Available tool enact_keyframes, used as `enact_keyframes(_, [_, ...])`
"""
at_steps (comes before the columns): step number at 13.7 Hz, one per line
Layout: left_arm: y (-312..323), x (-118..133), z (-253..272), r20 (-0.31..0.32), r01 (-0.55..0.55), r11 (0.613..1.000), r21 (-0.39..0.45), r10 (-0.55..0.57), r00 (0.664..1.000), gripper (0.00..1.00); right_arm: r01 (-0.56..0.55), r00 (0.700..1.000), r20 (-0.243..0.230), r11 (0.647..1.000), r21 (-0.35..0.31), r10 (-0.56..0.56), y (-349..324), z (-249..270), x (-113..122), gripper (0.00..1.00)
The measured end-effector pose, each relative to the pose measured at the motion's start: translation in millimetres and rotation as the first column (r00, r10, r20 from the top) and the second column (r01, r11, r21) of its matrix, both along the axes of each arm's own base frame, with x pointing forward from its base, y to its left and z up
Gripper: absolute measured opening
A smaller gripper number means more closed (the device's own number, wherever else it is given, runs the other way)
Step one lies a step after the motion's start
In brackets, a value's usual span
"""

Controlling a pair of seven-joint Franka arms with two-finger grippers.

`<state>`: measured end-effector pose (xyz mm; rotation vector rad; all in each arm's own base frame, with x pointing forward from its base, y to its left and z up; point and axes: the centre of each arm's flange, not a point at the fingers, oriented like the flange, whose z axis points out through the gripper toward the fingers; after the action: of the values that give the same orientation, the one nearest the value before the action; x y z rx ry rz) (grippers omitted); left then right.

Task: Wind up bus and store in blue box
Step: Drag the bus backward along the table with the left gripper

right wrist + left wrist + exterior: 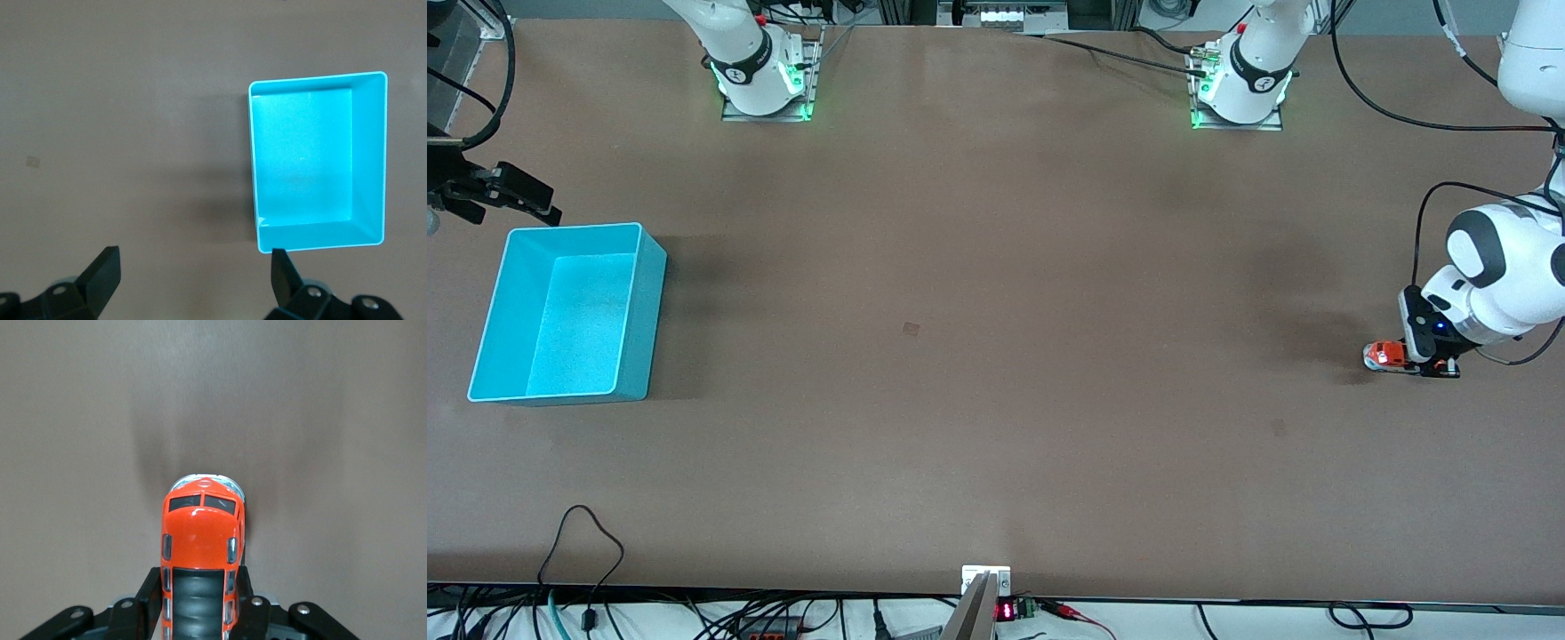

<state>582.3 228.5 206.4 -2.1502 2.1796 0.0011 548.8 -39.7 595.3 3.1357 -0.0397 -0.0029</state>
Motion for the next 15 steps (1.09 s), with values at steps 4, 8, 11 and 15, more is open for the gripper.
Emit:
enact_keyframes(4, [22.0, -3.0, 0.3, 0.011, -0.009, 1.0, 0.005, 0.009, 1.0, 0.47, 0.0, 1.0, 0.0, 1.0, 0.0, 0.0, 0.0, 0.0, 0.0, 1.0])
enact_keyframes(8, [35.0, -4.9, 0.1, 0.017, -0.017, 1.0, 0.008, 0.016, 1.0, 0.47, 0.0, 1.0, 0.0, 1.0, 0.0, 0.0, 0.0, 0.0, 0.0, 1.0])
enact_keyframes(11, [36.6, -5.4, -1.4, 0.011, -0.017, 1.0, 0.006, 0.017, 1.0, 0.51, 0.0, 1.0, 0.0, 1.0, 0.0, 0.0, 0.0, 0.0, 0.0, 1.0])
enact_keyframes(15, [42.6, -4.0, -3.5, -0.083, -0.026, 0.999, -0.024, 0.024, 0.996, 0.88, 0.0, 1.0, 0.001, 1.0, 0.0, 0.0, -0.1, 0.1, 0.1, 1.0])
